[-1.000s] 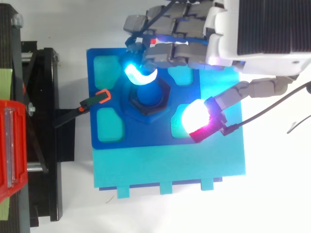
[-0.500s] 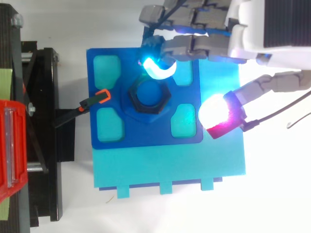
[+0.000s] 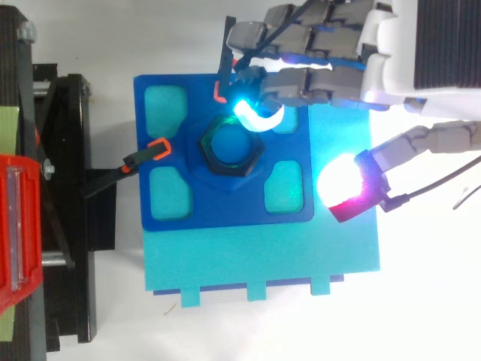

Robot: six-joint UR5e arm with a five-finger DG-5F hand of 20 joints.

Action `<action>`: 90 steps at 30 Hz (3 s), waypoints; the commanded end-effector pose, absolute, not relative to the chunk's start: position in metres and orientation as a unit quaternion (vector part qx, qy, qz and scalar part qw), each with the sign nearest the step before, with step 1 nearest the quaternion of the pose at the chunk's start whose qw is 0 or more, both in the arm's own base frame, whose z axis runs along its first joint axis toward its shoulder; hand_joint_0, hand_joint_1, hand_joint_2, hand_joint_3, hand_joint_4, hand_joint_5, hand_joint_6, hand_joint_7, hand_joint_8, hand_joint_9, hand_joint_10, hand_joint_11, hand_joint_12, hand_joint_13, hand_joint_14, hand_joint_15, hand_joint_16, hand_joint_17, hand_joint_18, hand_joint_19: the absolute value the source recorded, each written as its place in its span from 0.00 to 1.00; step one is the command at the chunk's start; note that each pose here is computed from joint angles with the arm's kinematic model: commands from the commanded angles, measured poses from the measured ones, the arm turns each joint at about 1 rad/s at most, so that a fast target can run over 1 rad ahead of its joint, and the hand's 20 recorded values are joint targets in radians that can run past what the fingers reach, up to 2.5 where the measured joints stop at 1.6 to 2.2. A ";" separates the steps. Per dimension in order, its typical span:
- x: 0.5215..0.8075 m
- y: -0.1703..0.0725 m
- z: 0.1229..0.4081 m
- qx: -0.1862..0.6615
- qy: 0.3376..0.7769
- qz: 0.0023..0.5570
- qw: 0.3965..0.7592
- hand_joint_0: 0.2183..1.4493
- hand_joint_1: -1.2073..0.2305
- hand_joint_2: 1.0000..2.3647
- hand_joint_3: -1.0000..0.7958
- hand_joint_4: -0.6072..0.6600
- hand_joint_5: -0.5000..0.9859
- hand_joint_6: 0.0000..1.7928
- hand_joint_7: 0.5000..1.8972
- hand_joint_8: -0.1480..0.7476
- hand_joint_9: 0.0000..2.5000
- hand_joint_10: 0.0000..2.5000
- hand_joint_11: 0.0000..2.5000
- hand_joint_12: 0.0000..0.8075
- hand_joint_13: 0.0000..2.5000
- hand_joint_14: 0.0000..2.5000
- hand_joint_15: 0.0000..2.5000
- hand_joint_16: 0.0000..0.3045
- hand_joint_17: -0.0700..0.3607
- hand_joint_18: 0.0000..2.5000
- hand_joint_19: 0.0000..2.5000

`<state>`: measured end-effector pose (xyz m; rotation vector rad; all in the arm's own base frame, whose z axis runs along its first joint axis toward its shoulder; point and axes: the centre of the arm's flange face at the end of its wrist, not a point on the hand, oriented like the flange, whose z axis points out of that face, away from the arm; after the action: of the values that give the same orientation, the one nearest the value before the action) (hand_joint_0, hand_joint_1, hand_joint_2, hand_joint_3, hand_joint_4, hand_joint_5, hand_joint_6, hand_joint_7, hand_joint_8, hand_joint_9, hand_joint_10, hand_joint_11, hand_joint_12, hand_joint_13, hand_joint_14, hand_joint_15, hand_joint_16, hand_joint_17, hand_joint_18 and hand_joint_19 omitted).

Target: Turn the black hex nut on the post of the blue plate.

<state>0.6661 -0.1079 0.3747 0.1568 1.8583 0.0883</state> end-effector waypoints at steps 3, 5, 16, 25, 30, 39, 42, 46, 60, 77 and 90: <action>0.672 -0.107 0.387 0.092 0.784 0.060 0.611 0.16 0.50 0.00 0.28 0.56 0.16 0.28 0.17 0.37 0.03 0.00 0.00 0.42 0.05 0.00 0.00 0.15 0.39 0.01 0.00; 0.676 -0.107 0.393 0.101 0.775 0.069 0.620 0.14 0.52 0.00 0.28 0.55 0.15 0.28 0.17 0.37 0.00 0.00 0.00 0.44 0.01 0.00 0.00 0.16 0.41 0.00 0.00; 0.692 -0.100 0.389 0.111 0.751 0.091 0.645 0.09 0.53 0.00 0.28 0.51 0.13 0.28 0.12 0.35 0.00 0.00 0.00 0.47 0.00 0.00 0.00 0.19 0.47 0.00 0.00; 0.707 -0.090 0.359 0.104 0.750 0.096 0.646 0.16 0.24 0.00 0.28 0.44 0.13 0.28 0.11 0.28 0.00 0.00 0.00 0.40 0.00 0.00 0.00 0.17 0.43 0.00 0.00; 0.707 -0.090 0.348 0.102 0.747 0.096 0.650 0.17 0.19 0.00 0.28 0.39 0.13 0.28 0.09 0.26 0.00 0.00 0.00 0.38 0.00 0.00 0.00 0.16 0.42 0.00 0.00; 0.709 -0.089 0.339 0.100 0.734 0.098 0.665 0.15 0.20 0.00 0.28 0.40 0.13 0.28 0.09 0.27 0.00 0.00 0.00 0.40 0.00 0.00 0.00 0.17 0.43 0.00 0.00; 0.709 -0.090 0.336 0.098 0.734 0.096 0.665 0.14 0.21 0.00 0.28 0.41 0.13 0.28 0.10 0.28 0.00 0.00 0.00 0.40 0.00 0.00 0.00 0.17 0.43 0.00 0.00; 0.709 -0.089 0.332 0.098 0.733 0.096 0.666 0.14 0.22 0.00 0.28 0.42 0.13 0.28 0.10 0.28 0.00 0.00 0.00 0.41 0.00 0.00 0.00 0.17 0.43 0.00 0.00; 0.715 -0.098 0.292 0.105 0.743 0.105 0.652 0.14 0.25 0.00 0.28 0.44 0.13 0.28 0.10 0.30 0.00 0.00 0.00 0.41 0.00 0.00 0.00 0.17 0.43 0.00 0.00; 0.715 -0.101 0.293 0.106 0.740 0.110 0.654 0.14 0.28 0.00 0.28 0.46 0.13 0.28 0.11 0.31 0.00 0.00 0.00 0.41 0.00 0.00 0.00 0.17 0.43 0.00 0.00; 0.715 -0.104 0.308 0.105 0.751 0.112 0.642 0.13 0.32 0.00 0.28 0.51 0.13 0.28 0.13 0.32 0.00 0.00 0.00 0.42 0.00 0.00 0.00 0.17 0.43 0.00 0.00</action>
<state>0.7166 -0.1026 0.3056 0.2382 1.6919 0.2554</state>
